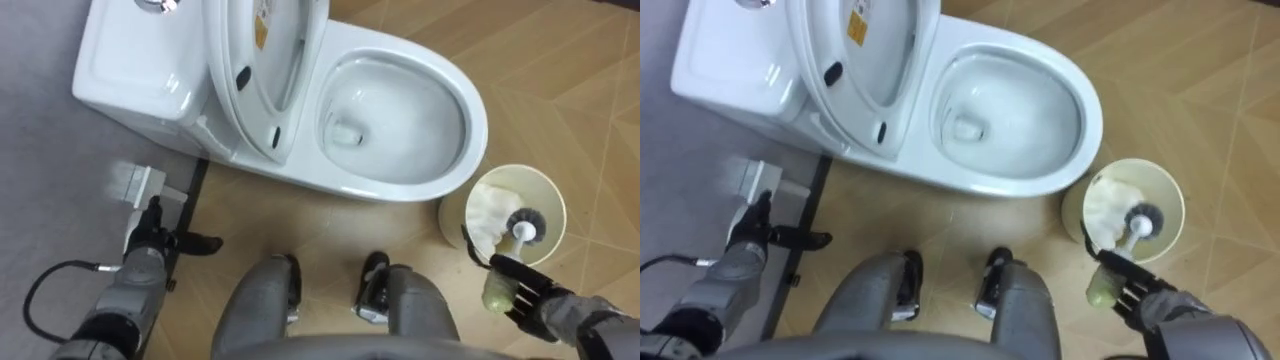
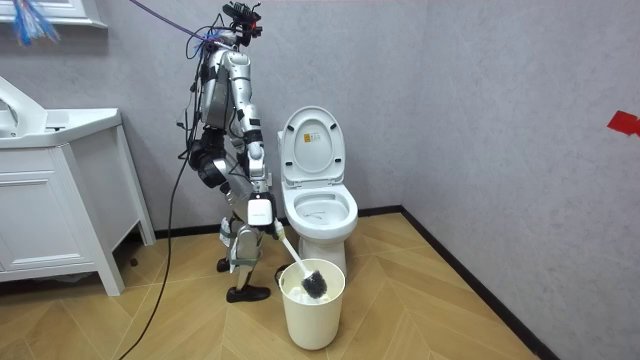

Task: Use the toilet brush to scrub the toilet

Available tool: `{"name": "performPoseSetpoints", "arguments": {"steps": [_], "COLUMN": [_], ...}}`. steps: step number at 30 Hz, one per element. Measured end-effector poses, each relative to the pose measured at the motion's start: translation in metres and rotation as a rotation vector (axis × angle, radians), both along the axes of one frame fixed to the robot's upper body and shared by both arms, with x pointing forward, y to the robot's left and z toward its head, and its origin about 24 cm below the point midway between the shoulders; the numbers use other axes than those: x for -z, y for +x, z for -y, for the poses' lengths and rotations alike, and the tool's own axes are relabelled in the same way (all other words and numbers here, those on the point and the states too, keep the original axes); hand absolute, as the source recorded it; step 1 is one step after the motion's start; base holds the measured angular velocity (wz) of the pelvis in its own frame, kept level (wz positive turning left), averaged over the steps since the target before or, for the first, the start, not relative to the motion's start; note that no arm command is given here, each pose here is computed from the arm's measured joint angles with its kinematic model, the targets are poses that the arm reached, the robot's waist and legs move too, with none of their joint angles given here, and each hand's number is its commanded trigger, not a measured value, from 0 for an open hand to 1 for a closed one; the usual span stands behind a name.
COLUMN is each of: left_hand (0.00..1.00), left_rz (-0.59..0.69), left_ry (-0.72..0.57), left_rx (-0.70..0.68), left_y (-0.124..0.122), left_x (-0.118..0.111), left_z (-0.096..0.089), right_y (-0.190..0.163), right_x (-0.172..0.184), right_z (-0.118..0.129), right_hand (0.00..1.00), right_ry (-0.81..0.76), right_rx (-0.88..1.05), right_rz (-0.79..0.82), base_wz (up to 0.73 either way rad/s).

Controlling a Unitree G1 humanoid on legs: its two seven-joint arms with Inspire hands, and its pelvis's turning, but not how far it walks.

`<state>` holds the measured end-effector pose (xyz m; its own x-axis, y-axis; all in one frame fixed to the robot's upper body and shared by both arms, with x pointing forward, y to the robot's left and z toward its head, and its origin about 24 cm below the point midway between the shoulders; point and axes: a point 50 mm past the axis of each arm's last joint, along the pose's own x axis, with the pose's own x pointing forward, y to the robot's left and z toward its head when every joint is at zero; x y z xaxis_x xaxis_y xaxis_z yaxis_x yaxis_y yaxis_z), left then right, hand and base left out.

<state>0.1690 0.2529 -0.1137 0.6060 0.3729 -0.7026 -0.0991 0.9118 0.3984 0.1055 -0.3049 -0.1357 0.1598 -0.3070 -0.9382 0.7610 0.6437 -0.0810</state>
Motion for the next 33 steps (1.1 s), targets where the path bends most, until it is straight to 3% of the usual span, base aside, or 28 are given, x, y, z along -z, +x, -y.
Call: {"name": "performPoseSetpoints", "arguments": {"steps": [8, 15, 20, 27, 33], "left_hand": [0.0, 0.0, 0.0, 0.0, 0.0], "left_rz": [0.092, 0.237, 0.287, 0.39, 0.467], "left_ry": [0.208, 0.329, 0.435, 0.495, 0.601], "left_rx": [-0.053, -0.119, -0.122, -0.126, -0.006], "left_y": [-0.003, -0.004, -0.01, -0.026, -0.02], "left_x": [-0.013, -0.032, -0.041, -0.054, -0.065], "left_z": [-0.013, -0.02, -0.024, -0.021, -0.015], "right_y": [-0.024, -0.015, -0.012, -0.012, -0.007], "right_x": [0.005, 0.003, 0.0, 0.004, 0.003], "right_z": [0.002, 0.003, 0.005, -0.015, -0.019], "right_hand": [1.0, 1.0, 1.0, 1.0, 1.0], "right_ry": [0.003, -0.061, -0.142, -0.219, -0.276], "right_rx": [0.158, 0.102, -0.018, -0.209, -0.384], "right_rz": [-0.012, 0.024, 0.05, 0.072, 0.065], "base_wz": [0.03, 0.05, 0.06, 0.06, 0.01]}}
